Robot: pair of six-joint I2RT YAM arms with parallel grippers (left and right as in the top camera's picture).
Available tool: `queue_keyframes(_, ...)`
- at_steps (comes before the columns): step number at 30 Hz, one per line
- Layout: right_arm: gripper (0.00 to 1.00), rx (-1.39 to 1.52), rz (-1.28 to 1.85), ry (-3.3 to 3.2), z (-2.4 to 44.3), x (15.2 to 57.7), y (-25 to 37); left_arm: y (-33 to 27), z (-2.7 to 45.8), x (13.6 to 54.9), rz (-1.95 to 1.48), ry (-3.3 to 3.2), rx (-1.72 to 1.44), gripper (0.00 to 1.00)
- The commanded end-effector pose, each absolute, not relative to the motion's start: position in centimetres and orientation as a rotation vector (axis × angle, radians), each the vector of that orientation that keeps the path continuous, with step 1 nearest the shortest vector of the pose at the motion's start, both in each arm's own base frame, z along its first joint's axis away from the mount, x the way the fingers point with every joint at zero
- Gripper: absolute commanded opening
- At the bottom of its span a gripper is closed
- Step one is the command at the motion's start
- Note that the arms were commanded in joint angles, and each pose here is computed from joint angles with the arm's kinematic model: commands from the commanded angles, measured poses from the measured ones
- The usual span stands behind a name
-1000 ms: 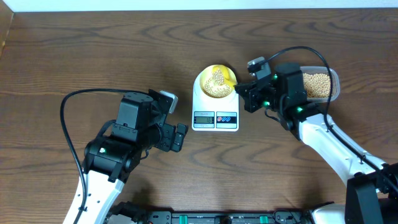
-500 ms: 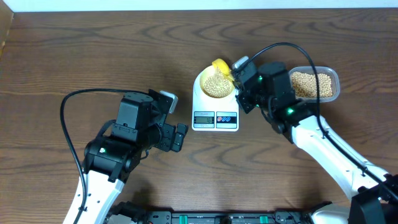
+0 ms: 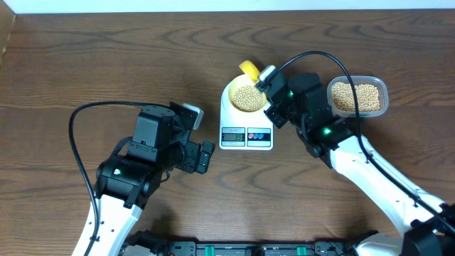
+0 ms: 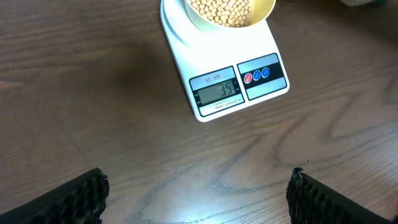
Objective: Scoop item into bowl and weigh 50g on scale
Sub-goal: 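Tilt the scoop with the right gripper to pour soybeans into bowl, then move the right gripper back to the tub and scoop soybeans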
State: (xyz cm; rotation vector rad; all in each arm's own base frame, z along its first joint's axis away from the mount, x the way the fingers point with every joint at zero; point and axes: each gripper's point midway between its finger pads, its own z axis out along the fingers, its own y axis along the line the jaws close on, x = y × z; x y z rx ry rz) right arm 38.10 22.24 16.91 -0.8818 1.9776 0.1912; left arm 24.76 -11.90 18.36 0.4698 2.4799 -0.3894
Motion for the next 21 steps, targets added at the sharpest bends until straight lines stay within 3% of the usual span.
queue_keyframes(1,0.01,-0.881,0.179,1.922,19.6,38.0,22.5,-11.8,18.2,24.7,-0.377,2.482,0.472,0.94)
queue_keyframes(8,0.01,-0.592,0.4,2.125,18.2,37.0,22.2,-11.8,18.2,24.7,-0.377,2.482,0.472,0.93)
queue_keyframes(14,0.01,-0.259,0.56,2.087,22.0,38.4,19.8,-11.8,18.2,24.7,-0.377,2.482,0.472,0.94)
queue_keyframes(18,0.01,-0.099,0.5,2.004,25.9,39.2,13.9,-11.8,18.2,24.7,-0.377,2.482,0.472,0.94)
queue_keyframes(21,0.01,0.093,0.337,2.099,24.2,38.8,6.8,-11.8,18.2,24.7,-0.377,2.482,0.472,0.94)
